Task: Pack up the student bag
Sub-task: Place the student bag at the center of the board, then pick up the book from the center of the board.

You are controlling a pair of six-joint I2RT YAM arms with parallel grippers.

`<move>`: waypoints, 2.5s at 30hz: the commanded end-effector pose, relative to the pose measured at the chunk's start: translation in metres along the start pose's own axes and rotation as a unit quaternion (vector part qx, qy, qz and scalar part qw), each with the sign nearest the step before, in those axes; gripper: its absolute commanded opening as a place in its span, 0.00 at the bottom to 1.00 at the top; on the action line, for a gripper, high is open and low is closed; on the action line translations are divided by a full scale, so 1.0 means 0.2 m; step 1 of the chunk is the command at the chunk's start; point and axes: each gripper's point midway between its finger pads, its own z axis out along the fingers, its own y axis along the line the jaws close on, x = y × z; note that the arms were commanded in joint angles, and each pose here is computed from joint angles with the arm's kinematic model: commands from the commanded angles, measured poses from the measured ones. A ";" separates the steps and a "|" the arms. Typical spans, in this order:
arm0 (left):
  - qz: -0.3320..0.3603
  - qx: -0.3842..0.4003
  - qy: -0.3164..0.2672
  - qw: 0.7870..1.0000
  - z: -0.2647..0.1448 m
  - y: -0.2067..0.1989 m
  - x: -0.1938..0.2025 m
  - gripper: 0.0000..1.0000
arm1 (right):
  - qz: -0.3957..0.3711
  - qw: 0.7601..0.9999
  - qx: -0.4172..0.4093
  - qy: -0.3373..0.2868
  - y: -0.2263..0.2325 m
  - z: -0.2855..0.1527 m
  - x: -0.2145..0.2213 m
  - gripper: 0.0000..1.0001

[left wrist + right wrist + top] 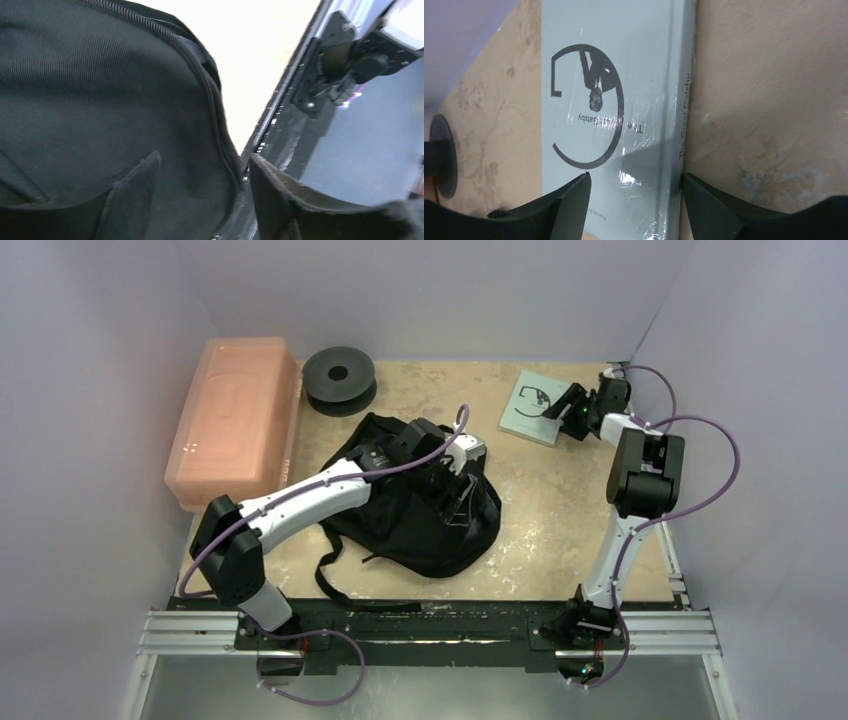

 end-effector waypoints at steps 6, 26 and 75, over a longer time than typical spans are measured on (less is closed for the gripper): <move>0.041 0.042 -0.127 0.990 -0.20 -0.20 -0.46 0.78 | -0.021 0.998 -0.053 -0.019 0.21 -0.08 -0.06 0.70; -0.198 -0.081 -0.291 0.933 0.35 0.72 -1.21 0.74 | -0.003 0.999 0.013 -0.041 0.11 -0.07 -0.12 0.68; -0.388 0.043 -0.342 0.855 0.78 0.92 -1.27 0.53 | -0.052 0.996 -0.070 0.036 0.39 0.12 0.12 0.71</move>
